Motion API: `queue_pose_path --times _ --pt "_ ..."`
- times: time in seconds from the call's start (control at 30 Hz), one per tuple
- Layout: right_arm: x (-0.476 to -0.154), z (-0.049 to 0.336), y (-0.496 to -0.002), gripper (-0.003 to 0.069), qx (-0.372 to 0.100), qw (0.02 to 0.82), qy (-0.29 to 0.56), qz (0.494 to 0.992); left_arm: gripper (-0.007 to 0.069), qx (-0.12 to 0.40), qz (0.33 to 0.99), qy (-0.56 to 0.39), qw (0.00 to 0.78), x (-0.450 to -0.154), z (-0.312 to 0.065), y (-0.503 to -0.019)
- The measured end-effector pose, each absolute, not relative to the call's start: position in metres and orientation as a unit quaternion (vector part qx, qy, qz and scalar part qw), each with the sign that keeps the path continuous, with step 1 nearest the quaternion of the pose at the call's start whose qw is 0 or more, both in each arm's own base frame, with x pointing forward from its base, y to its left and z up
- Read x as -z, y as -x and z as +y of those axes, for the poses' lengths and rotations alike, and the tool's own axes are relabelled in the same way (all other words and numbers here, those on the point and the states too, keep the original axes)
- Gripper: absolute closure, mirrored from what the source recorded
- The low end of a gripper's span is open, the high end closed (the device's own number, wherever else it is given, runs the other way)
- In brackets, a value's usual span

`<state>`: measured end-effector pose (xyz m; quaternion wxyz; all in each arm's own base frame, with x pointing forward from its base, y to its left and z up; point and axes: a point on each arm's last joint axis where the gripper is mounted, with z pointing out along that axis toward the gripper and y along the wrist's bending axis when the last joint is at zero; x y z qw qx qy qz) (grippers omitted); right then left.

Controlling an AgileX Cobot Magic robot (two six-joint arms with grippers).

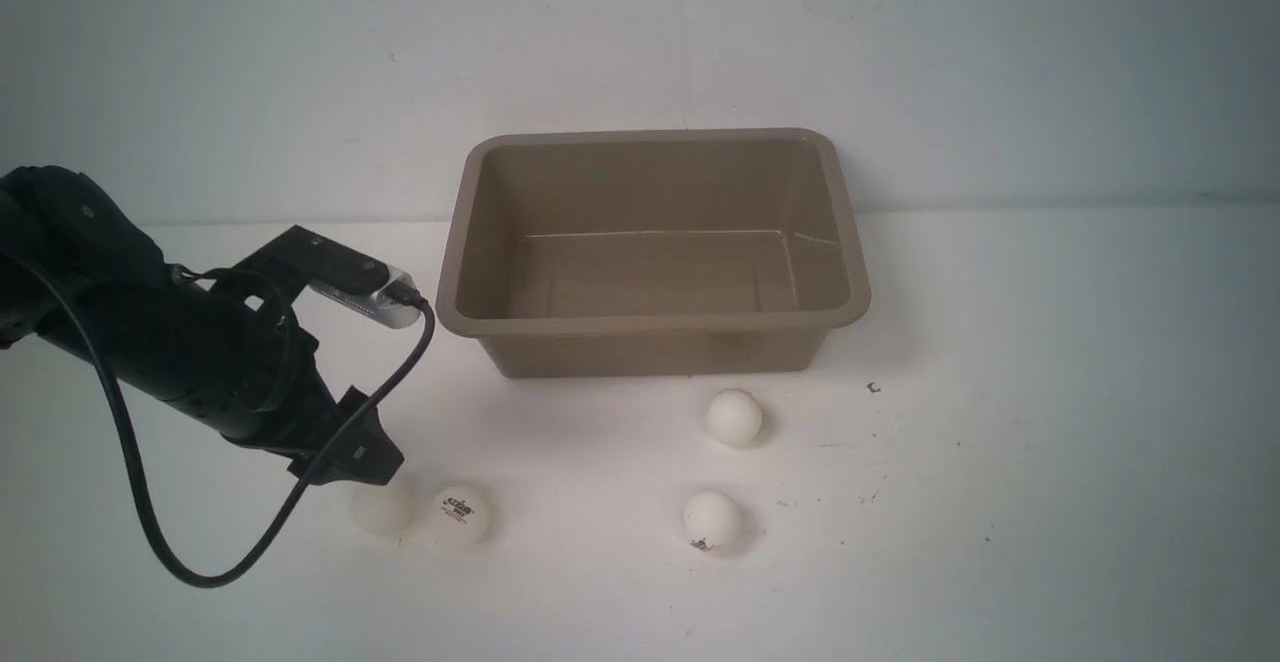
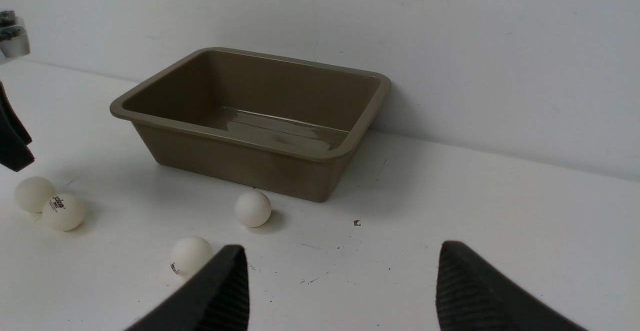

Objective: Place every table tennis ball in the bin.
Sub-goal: Use the left arm to clamp the table tennis ball closest to it

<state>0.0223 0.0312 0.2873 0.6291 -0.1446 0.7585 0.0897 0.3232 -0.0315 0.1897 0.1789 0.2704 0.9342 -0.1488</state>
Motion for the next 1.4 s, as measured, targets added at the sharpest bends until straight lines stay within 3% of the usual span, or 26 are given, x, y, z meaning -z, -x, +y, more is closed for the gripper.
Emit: queue_pose_path --times 0.47,1.13,1.2,1.3,1.4 --pt "-0.287 0.031 -0.022 0.0198 -0.09 0.629 0.145 0.759 0.0112 0.148 0.942 -0.275 0.123 -0.166 -0.029 -0.323" --pt "-0.287 0.031 -0.022 0.0198 -0.087 0.629 0.148 0.758 0.0117 0.155 0.95 -0.238 0.127 -0.142 -0.03 -0.334" --pt "-0.287 0.031 -0.022 0.0198 -0.087 0.629 0.148 0.758 0.0146 0.155 0.95 -0.237 0.127 -0.142 -0.03 -0.334" --pt "-0.287 0.031 -0.022 0.0198 -0.086 0.63 0.149 0.758 0.0265 0.156 0.951 -0.237 0.126 -0.141 -0.03 -0.334" --pt "-0.287 0.031 -0.022 0.0198 -0.086 0.63 0.149 0.758 0.0275 0.155 0.95 -0.239 0.127 -0.141 -0.03 -0.334"
